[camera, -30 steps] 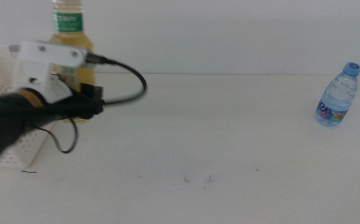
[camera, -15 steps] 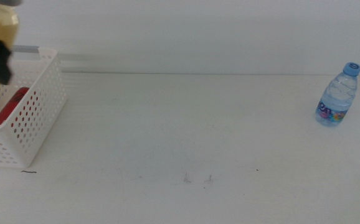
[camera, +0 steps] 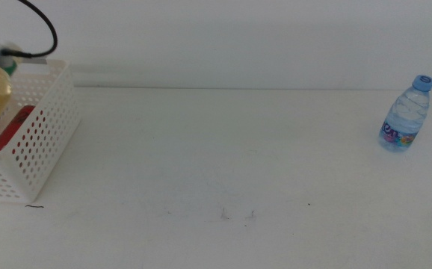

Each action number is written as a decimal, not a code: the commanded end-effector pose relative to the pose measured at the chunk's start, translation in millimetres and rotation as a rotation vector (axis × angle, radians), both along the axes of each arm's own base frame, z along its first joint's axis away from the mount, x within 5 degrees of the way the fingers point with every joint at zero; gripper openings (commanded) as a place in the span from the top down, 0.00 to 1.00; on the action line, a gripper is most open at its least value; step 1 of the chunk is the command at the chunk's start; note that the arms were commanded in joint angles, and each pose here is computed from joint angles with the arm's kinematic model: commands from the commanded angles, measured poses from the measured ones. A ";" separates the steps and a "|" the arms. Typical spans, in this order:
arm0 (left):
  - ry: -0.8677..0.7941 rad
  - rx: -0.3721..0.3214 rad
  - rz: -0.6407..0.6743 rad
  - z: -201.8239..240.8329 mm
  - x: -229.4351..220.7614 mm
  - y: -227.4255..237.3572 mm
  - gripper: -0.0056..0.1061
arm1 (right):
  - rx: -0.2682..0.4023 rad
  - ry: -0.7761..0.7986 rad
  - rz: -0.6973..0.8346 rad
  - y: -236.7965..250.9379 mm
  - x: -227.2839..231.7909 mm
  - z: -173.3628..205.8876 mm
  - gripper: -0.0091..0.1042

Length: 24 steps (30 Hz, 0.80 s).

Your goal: Use arms to grab the bottles and put them into the dustbin to the left of the table.

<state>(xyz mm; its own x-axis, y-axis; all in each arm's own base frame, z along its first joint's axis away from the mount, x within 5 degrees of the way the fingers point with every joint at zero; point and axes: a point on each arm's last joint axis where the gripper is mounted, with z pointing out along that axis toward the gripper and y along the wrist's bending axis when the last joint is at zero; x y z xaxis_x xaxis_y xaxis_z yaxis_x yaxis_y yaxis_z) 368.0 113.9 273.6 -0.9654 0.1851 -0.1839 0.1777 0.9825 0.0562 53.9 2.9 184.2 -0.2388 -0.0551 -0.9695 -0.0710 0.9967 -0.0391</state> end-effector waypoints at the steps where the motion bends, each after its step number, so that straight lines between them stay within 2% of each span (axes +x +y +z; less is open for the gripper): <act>1: -0.069 -0.001 -0.025 5.2 8.0 -0.1 0.96 | -0.009 -0.018 -0.004 -0.4 0.1 0.7 0.11; 6: -0.077 -0.015 -0.039 -3.3 13.9 0.0 0.94 | -0.009 -0.018 -0.004 -0.4 0.1 0.7 0.11; 8: -0.084 -0.007 -0.060 -3.7 14.9 0.3 0.88 | -0.009 -0.018 -0.004 -0.4 0.1 0.7 0.11; 10: -0.093 -0.014 -0.054 -3.6 15.8 -0.1 0.78 | -0.009 -0.018 -0.004 -0.4 0.1 0.7 0.11; 14: -0.102 -0.035 -0.056 -6.5 18.3 -1.5 0.46 | -0.009 -0.018 -0.004 -0.4 0.1 0.7 0.11; 17: -0.098 -0.036 -0.061 -4.9 17.2 -2.5 0.26 | -0.009 -0.018 -0.004 -0.4 0.1 0.7 0.11; 19: -0.106 -0.034 -0.044 0.9 14.6 -3.0 0.15 | -0.009 -0.018 -0.004 -0.4 0.1 0.7 0.11; 20: -0.121 -0.031 -0.037 7.1 12.5 -4.6 0.11 | -0.009 -0.018 -0.004 -0.4 0.1 0.7 0.11; 24: -0.221 -0.012 -0.019 42.7 -0.4 -13.3 0.11 | -0.009 -0.018 -0.004 -0.4 0.1 0.7 0.11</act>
